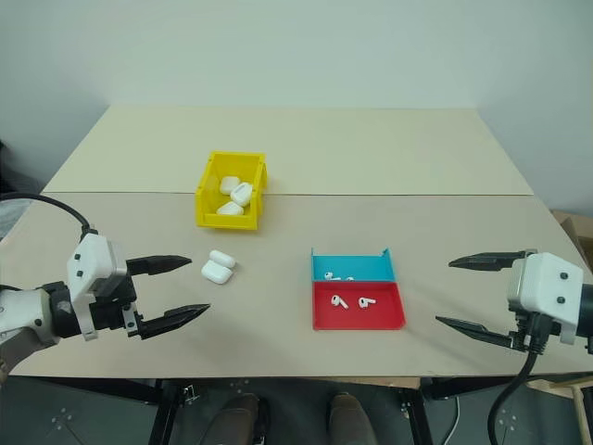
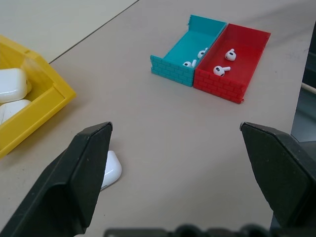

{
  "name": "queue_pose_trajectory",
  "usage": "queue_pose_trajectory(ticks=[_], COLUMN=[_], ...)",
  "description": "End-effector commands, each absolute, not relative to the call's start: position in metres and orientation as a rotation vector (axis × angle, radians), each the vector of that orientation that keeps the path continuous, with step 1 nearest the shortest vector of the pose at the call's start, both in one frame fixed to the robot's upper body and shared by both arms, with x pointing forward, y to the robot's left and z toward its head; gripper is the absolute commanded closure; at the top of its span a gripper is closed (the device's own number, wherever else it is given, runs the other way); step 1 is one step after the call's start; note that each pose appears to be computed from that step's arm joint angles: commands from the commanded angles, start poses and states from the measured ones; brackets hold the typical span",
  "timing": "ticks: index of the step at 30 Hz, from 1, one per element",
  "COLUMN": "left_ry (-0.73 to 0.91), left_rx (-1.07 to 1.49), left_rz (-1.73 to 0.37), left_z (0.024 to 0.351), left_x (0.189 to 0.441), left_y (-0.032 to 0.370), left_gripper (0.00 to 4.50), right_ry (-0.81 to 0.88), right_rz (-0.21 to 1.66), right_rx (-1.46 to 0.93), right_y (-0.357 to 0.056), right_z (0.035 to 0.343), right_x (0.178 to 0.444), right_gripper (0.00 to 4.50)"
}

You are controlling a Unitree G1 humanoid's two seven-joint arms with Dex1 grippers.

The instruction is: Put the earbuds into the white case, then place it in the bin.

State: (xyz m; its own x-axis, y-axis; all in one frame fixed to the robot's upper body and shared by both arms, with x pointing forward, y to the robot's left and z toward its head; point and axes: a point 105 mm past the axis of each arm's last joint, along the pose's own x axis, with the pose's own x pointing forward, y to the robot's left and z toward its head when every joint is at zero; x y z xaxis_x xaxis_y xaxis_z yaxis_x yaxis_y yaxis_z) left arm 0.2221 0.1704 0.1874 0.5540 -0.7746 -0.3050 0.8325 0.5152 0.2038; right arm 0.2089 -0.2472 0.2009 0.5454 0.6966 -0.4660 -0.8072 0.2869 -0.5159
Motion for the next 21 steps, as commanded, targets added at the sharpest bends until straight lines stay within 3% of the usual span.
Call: queue_pose_trajectory(ticks=[1,10,13,18,21], left_ry=[0.143,0.182,0.205,0.454,0.503], left_rx=[0.304,0.510,0.454,0.464,0.480], left_rz=[-1.007,-0.741,-0.693,-0.557,-0.549], left_z=[0.197,0.185,0.184,0.171,0.173], left_x=[0.220,0.231,0.233,0.237,0.244], left_y=[0.167,0.171,0.169,0.171,0.162], left_gripper=[0.00,0.00,0.00,0.00,0.00], right_ry=[0.114,0.126,0.128,0.153,0.183], right_rz=[0.998,0.993,0.992,0.970,0.960], right_rx=[-0.822,-0.822,-0.818,-0.812,-0.806], right_y=[-0.246,-0.249,-0.251,-0.254,-0.256], right_z=[0.211,0.208,0.207,0.205,0.204], right_x=[0.210,0.215,0.217,0.223,0.223], right_gripper=[0.02,0.02,0.02,0.02,0.02])
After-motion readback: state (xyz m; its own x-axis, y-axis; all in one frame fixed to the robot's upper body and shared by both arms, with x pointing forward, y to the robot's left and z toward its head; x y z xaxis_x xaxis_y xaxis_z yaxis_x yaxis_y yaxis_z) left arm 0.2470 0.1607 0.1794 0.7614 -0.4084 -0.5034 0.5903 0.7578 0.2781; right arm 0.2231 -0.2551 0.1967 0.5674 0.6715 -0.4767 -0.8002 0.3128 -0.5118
